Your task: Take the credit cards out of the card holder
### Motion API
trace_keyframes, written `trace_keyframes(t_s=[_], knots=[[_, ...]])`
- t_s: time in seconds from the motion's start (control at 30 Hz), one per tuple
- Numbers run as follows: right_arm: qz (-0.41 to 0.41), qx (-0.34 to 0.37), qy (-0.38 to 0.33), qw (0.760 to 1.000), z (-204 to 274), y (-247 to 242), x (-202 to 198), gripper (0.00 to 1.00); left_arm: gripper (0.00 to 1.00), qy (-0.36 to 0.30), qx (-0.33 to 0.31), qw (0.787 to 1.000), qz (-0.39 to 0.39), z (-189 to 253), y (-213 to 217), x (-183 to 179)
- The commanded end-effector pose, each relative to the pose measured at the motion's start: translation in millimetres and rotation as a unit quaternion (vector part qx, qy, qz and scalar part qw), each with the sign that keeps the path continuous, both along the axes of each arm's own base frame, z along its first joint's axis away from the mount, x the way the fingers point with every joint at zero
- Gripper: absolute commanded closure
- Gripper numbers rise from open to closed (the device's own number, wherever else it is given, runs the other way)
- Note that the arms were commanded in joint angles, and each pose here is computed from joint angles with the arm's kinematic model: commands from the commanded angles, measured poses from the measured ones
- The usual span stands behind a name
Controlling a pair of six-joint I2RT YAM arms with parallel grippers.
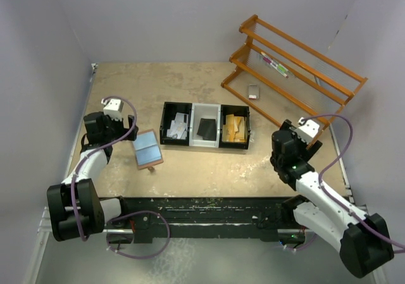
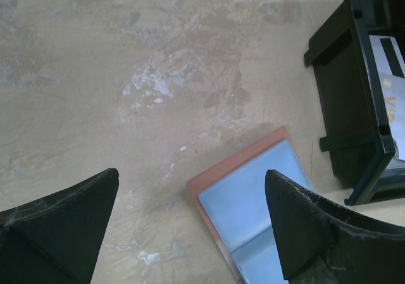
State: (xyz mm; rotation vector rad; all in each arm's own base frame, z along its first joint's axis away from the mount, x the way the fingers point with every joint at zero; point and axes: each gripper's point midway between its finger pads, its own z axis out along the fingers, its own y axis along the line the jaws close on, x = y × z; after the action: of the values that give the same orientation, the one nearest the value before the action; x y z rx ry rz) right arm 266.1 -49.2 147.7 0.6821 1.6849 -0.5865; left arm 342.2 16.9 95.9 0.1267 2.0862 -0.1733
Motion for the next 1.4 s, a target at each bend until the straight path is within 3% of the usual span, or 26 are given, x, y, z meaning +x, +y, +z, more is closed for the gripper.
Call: trace_keyframes(t_s=[0.0,0.27,0.63,1.0,1.1,1.2,1.37], knots=[[0.042,-0.008,-0.066,0.997,34.2,7.4,15.0,0.0,0.01,-0.062,-0.002,0.998,0.017,27.1,5.6,17.7],[0.026,0.003,-0.059,0.998,30.3,4.6,11.2,0.0,0.01,-0.109,-0.006,0.994,0.029,36.8,6.7,20.0],[0.051,0.018,-0.042,0.998,24.9,10.1,8.3,0.01,0.01,-0.126,0.018,0.99,0.058,2.9,16.7,8.4],[0.027,0.003,-0.044,0.999,26.2,-1.0,0.1,0.0,0.01,-0.137,0.008,0.987,0.08,37.0,29.8,7.4],[0.036,0.003,-0.038,0.999,22.4,1.8,3.8,0.0,0.01,-0.106,0.001,0.99,0.089,42.9,39.0,10.6],[0.059,-0.015,-0.031,0.998,21.7,5.8,10.8,0.0,0.01,-0.036,-0.048,0.997,0.044,27.1,19.9,5.2],[0.069,-0.015,-0.023,0.997,17.9,7.5,11.6,0.0,0.01,-0.073,-0.059,0.995,0.021,36.0,5.8,-7.9]])
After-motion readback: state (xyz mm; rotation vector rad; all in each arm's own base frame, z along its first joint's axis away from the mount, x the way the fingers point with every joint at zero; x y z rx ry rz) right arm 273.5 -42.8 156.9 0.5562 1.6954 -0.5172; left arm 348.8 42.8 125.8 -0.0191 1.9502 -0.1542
